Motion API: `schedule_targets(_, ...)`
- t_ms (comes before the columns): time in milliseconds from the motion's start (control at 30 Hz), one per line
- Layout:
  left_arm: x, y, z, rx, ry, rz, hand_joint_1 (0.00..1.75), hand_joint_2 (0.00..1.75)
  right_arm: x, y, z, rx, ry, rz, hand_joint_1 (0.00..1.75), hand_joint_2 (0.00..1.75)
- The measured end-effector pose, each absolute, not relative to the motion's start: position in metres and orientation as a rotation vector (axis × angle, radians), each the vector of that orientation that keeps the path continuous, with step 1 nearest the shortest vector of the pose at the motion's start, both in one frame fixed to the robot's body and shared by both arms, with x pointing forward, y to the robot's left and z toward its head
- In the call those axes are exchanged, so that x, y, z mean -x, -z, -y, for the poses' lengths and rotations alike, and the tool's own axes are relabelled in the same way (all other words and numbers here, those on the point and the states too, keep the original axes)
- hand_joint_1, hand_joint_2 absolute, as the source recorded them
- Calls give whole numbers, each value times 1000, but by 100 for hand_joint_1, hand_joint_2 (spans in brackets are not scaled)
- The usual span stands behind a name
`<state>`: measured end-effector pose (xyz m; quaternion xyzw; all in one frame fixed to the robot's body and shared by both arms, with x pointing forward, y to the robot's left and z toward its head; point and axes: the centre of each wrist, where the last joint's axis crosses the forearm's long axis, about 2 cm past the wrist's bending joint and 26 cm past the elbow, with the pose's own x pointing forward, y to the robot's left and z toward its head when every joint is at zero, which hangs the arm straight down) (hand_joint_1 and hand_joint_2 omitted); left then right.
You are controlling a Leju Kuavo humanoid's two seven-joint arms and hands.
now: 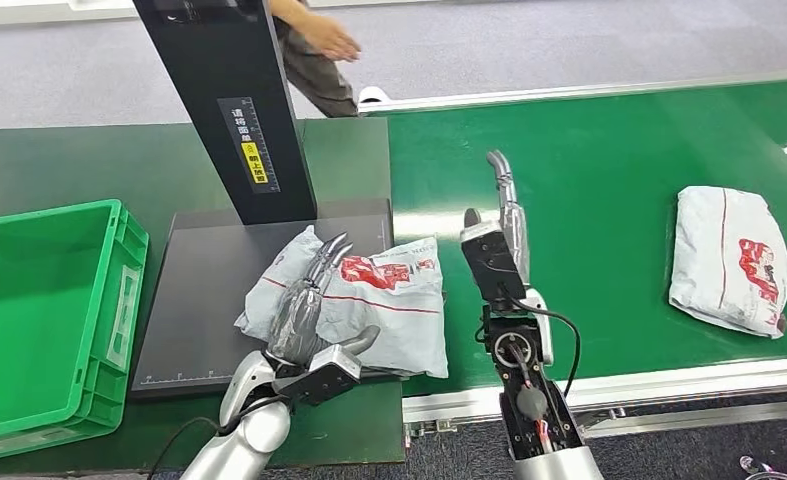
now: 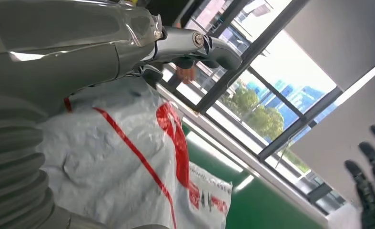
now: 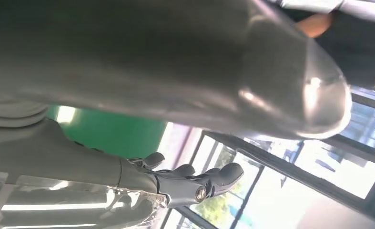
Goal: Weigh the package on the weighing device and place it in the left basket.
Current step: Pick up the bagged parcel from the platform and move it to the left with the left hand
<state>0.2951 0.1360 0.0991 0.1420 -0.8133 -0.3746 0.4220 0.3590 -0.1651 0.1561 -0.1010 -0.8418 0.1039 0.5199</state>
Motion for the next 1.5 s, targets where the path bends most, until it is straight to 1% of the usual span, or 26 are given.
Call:
schedule_targets(200,-299,-84,-122,-390,1240,1948,0,175,-328,-145,192,195,-220,2040,0,0)
schedule_targets(333,-301,-72,-113,-508,1457,1857,0,175,-300,-124,209,162,-194,2037,0,0)
schedule_targets(467,-307,-65,-106,-611,1660,1749,0,175,-282,-115,218,149,-161,2029,0,0)
schedule_targets(667,-317,-67,-101,-653,1779,1681,1,175,-273,-113,223,155,-155,2032,0,0)
schedule_targets(700,-318,-67,-100,-661,1795,1664,36,175,-272,-114,224,155,-153,2032,0,0)
schedule_targets(800,-323,-69,-100,-688,1856,1595,162,175,-269,-114,225,154,-144,2035,0,0)
schedule_targets(833,-325,-69,-100,-697,1871,1575,170,175,-267,-113,226,155,-143,2035,0,0)
schedule_targets(967,-330,-68,-108,-735,1873,1562,175,175,-260,-111,227,155,-136,2032,0,0)
schedule_targets(1200,-340,-72,-121,-806,1788,1622,175,175,-255,-108,231,152,-112,2033,0,0)
schedule_targets(1500,-351,-79,-135,-870,1729,1637,175,175,-251,-110,232,162,-96,2042,0,0)
